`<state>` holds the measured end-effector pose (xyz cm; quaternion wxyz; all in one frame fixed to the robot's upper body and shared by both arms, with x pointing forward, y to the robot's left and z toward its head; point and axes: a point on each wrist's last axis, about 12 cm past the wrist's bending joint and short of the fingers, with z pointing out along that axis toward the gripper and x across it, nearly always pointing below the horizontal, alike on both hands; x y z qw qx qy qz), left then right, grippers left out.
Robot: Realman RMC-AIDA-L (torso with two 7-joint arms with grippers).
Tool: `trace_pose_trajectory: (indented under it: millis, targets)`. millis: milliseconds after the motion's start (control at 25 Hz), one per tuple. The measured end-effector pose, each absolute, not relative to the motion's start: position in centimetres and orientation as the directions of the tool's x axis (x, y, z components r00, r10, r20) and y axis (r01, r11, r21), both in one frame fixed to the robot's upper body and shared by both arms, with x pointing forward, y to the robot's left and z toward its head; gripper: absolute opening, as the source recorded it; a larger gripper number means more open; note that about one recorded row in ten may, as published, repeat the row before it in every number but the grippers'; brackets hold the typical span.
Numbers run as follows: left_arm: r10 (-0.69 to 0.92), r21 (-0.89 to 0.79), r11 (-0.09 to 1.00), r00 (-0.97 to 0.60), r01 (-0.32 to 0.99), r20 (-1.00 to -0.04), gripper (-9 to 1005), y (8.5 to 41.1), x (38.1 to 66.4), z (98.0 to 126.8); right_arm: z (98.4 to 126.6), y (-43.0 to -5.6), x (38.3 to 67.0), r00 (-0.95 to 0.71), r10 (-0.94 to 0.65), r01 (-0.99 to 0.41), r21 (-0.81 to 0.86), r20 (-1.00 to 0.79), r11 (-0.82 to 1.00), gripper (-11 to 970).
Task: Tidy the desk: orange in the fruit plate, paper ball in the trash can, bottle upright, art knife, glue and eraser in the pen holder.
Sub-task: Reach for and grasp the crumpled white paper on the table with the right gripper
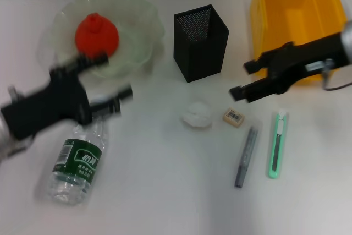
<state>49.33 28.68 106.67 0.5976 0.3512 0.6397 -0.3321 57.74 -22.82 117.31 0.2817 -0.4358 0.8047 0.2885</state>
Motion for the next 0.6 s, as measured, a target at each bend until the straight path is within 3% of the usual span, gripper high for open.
trace_pose_trajectory:
  millis: [40, 240, 600]
  targets:
    - [0.067, -0.015, 0.492, -0.055, 0.87, -0.996, 782, 28.7, 47.8, 106.0, 117.7, -21.1, 58.2, -0.499, -0.592, -0.85, 0.224, -0.633, 0.477, 825]
    - [0.121, -0.053, 0.409, -0.112, 0.911, -0.986, 844, 28.3, 45.8, 104.6, 117.4, -17.4, 58.9, -0.536, -0.664, -0.833, 0.197, -0.521, 0.517, 825]
    - [0.153, -0.066, 0.368, -0.13, 0.927, -0.98, 844, 27.8, 45.5, 104.1, 115.2, -14.6, 59.5, -0.53, -0.695, -0.828, 0.121, -0.485, 0.547, 825]
